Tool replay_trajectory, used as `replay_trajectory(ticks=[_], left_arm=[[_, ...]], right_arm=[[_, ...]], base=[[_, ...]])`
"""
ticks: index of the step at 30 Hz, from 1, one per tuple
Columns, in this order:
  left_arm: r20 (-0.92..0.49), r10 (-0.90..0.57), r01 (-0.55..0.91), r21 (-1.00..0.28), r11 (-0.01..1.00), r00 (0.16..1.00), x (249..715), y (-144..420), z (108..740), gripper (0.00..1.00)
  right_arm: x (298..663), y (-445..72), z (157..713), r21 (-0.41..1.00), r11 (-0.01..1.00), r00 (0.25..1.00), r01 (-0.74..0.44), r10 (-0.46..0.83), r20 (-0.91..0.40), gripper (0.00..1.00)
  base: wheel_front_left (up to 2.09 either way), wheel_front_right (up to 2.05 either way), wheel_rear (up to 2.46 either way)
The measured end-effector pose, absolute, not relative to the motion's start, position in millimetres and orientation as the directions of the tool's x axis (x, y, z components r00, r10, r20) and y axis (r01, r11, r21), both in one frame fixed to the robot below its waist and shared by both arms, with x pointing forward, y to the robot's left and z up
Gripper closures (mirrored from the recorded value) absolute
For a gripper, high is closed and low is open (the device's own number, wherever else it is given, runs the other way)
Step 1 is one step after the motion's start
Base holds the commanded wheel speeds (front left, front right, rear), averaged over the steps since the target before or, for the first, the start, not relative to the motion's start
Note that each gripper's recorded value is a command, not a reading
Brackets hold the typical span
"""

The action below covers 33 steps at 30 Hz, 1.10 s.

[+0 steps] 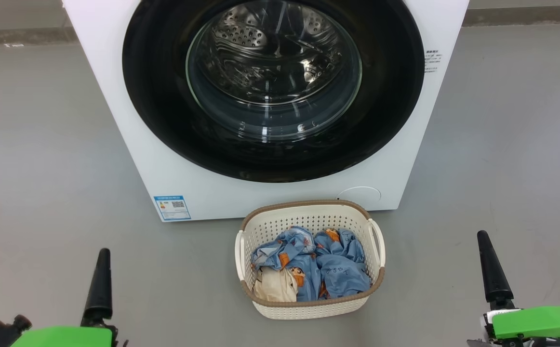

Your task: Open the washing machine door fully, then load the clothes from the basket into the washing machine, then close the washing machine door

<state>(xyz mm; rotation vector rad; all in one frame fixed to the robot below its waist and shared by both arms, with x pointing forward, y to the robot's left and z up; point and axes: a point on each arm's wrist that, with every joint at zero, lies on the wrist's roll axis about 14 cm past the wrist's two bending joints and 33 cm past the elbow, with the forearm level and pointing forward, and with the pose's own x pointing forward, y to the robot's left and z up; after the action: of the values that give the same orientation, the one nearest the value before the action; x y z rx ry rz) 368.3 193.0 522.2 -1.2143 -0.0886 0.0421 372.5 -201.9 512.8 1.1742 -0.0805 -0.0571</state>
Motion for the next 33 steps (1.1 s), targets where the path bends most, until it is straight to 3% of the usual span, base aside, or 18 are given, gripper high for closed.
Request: replay_trajectory(ticks=[15, 33], left_arm=[[0.116, 0.053, 0.053, -0.754, 0.654, 0.992, 371, 177, 549, 0.0], [0.123, 0.02, 0.035, -0.432, 0.901, 0.992, 370, 159, 546, 0.0]], right_arm=[[374, -198, 526, 0.774, 0.633, 0.994, -0.023, -0.069, 0.086, 0.0], [376, -186, 538, 0.52, 0.852, 0.99, -0.063, -0.014, 0.142, 0.0]], base=[[0.0, 0.0, 0.0], [0.0, 0.0, 0.0]])
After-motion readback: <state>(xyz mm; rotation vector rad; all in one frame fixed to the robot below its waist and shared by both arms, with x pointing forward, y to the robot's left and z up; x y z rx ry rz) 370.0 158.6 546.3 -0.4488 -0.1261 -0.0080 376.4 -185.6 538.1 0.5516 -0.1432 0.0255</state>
